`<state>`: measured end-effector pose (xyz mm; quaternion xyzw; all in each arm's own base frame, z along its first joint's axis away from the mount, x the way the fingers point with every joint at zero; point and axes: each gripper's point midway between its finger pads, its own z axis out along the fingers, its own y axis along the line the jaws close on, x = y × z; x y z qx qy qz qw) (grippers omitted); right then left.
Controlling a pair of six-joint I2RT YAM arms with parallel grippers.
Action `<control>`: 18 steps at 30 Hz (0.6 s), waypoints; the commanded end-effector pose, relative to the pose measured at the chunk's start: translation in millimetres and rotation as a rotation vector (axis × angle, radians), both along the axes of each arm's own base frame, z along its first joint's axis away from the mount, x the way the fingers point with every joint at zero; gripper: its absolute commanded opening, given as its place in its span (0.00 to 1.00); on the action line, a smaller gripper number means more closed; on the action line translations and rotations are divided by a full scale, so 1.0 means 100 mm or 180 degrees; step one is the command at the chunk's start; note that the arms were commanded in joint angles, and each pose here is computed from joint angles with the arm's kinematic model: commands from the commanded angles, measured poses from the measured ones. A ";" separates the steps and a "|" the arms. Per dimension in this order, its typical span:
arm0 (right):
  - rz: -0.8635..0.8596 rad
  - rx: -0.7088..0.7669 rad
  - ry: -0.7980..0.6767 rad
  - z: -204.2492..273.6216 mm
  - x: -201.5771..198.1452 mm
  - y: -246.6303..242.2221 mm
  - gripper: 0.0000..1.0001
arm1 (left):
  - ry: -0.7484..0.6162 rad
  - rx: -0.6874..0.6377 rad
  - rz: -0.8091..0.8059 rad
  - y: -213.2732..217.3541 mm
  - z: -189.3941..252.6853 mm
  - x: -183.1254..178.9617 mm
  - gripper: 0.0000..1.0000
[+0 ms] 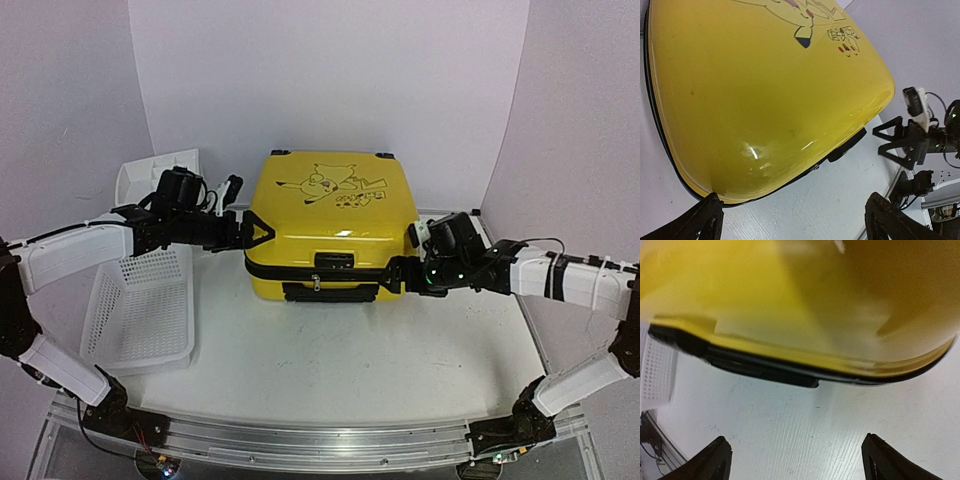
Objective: Open, take out, and arrange the luggage
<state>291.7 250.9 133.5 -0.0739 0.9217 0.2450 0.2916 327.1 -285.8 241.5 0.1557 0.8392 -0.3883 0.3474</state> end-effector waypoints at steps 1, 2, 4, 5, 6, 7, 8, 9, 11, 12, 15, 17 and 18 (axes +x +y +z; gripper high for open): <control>-0.0414 0.0111 -0.0498 0.43 0.25 -0.23 0.92 | -0.0220 -0.0055 -0.0127 -0.11 0.23 0.10 0.97; -0.0437 0.0097 -0.0557 0.48 0.27 -0.26 0.93 | -0.0202 -0.0036 -0.0135 -0.13 0.19 0.12 0.96; -0.0458 0.0086 -0.0597 0.52 0.34 -0.30 0.95 | -0.0171 0.0002 -0.0156 -0.15 0.12 0.16 0.94; -0.0444 0.0098 -0.0587 0.53 0.37 -0.30 0.95 | -0.0143 0.0010 -0.0171 -0.17 0.09 0.17 0.93; -0.0426 0.0106 -0.0591 0.55 0.40 -0.28 0.95 | -0.0107 -0.0003 -0.0191 -0.20 0.07 0.17 0.93; -0.0441 0.0103 -0.0611 0.58 0.44 -0.28 0.95 | -0.0061 -0.0020 -0.0231 -0.24 0.05 0.17 0.92; -0.0471 0.0085 -0.0652 0.61 0.48 -0.30 0.95 | -0.0037 -0.0042 -0.0282 -0.29 0.05 0.16 0.92; -0.0515 0.0054 -0.0678 0.62 0.52 -0.33 0.96 | -0.0014 -0.0031 -0.0333 -0.36 0.02 0.13 0.92; -0.0668 0.0016 -0.0732 0.67 0.61 -0.43 0.96 | -0.0021 -0.0027 -0.0427 -0.51 0.03 0.07 0.91; -0.0775 0.0010 -0.0729 0.67 0.66 -0.50 0.96 | -0.0007 -0.0027 -0.0449 -0.58 0.03 0.05 0.90; -0.1153 0.0108 -0.0549 0.61 0.81 -0.79 0.95 | -0.0037 -0.0017 -0.0503 -0.79 0.06 -0.05 0.89; -0.1257 0.0158 -0.0482 0.58 0.90 -0.93 0.93 | -0.0050 -0.0033 -0.0573 -0.95 0.09 -0.13 0.89; -0.1236 0.0132 -0.0493 0.58 0.92 -0.97 0.93 | -0.0050 -0.0061 -0.0640 -1.05 0.11 -0.18 0.89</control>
